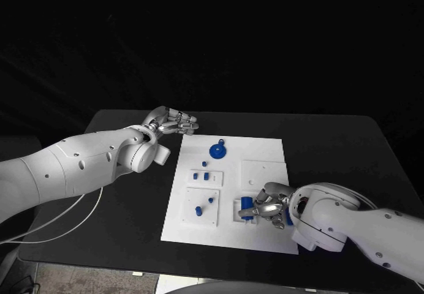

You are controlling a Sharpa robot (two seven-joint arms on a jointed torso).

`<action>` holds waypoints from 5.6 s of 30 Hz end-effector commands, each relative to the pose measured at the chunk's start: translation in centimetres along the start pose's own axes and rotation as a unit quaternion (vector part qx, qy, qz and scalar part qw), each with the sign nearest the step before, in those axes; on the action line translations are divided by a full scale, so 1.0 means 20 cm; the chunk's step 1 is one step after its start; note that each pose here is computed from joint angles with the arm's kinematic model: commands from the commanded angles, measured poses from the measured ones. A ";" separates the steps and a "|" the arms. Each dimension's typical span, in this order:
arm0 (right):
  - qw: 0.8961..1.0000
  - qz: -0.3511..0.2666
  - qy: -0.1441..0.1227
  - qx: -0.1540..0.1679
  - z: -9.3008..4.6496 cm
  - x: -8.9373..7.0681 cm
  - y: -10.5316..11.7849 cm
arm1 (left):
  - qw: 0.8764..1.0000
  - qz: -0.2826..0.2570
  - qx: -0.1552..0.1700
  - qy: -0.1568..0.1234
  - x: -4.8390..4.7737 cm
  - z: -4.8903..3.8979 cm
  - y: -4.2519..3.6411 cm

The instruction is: Assemble the parts on the task board

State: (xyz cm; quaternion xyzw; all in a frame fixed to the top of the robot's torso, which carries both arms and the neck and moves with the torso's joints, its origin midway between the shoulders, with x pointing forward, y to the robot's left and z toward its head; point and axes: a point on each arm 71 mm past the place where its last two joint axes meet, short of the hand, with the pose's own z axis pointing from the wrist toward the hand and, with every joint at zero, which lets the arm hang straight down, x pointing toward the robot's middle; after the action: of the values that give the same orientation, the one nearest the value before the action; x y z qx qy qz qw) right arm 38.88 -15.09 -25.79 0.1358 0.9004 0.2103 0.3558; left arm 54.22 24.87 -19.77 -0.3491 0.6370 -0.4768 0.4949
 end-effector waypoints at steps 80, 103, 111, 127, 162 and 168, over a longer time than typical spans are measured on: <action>1.000 -0.008 -0.013 -0.004 0.03 -0.01 -0.02 | 1.000 -0.004 -0.001 0.007 0.002 -0.003 -0.001; 1.000 -0.024 -0.006 0.015 0.06 0.00 -0.03 | 1.000 -0.005 -0.002 0.008 0.001 -0.005 0.001; 1.000 -0.004 -0.011 0.002 0.05 -0.01 -0.05 | 1.000 -0.004 -0.002 0.007 -0.001 -0.004 0.001; 0.997 0.051 -0.036 -0.048 -0.07 -0.33 -0.14 | 1.000 -0.004 0.000 0.007 0.006 0.001 -0.001; 0.991 -0.077 -0.011 0.110 -0.11 -0.29 -0.48 | 1.000 -0.005 0.002 0.012 0.019 -0.005 0.014; 0.990 -0.079 -0.016 0.114 -0.09 -0.27 -0.48 | 1.000 -0.005 0.001 0.013 0.017 -0.006 0.015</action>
State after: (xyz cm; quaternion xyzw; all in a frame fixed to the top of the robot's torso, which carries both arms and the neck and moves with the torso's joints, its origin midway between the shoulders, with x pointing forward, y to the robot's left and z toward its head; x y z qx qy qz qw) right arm 40.41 -25.83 -25.95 0.1109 0.9229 0.0964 0.3558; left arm 54.07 24.94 -20.26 -0.3492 0.6427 -0.4745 0.4897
